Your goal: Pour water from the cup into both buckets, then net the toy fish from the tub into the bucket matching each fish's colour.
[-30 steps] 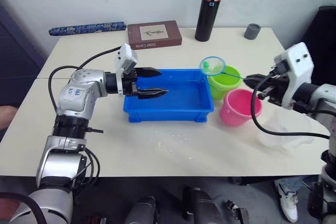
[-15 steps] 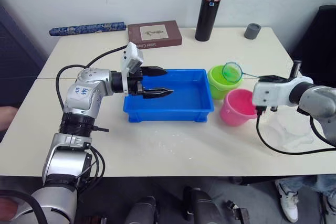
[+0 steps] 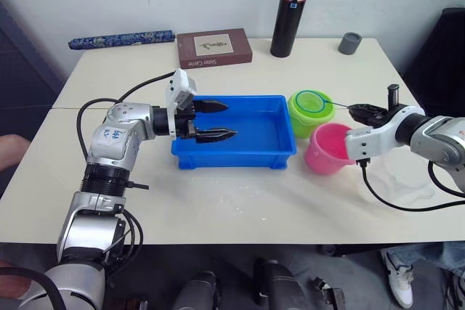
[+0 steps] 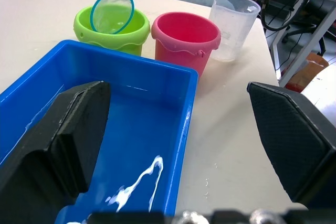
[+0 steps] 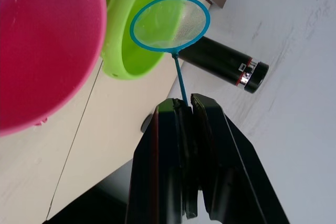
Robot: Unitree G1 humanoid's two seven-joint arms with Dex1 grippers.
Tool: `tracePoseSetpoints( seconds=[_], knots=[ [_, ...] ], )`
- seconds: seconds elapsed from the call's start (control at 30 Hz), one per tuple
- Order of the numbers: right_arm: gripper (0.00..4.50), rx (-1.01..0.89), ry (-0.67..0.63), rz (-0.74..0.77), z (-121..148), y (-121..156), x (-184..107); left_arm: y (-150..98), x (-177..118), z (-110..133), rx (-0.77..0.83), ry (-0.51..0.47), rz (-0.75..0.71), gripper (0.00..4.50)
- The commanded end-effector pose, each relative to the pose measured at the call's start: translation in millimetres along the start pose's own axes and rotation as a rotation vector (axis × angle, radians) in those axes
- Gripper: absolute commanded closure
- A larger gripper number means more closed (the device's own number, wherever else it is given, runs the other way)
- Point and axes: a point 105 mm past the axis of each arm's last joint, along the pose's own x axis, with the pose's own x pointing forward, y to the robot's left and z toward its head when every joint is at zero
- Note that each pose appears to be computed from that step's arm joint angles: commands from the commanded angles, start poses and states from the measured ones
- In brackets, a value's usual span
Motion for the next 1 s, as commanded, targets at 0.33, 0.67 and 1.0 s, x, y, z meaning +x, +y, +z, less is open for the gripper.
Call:
tracePoseSetpoints(
  seconds=[0.33,0.67,1.0],
  knots=[
    [4.50,0.970,-0.335,-0.218,14,-64,-31,-46,-27,2,0.022,0.046,-0.129,0.02],
    [4.50,1.265,-0.797,0.367,140,-1,-57,-94,-52,-35,-0.066,0.170,-0.096,0.02],
    [4.50,1.115,-0.742,0.486,181,69,-25,-93,-65,-62,-0.098,0.241,0.013,0.02]
  ],
)
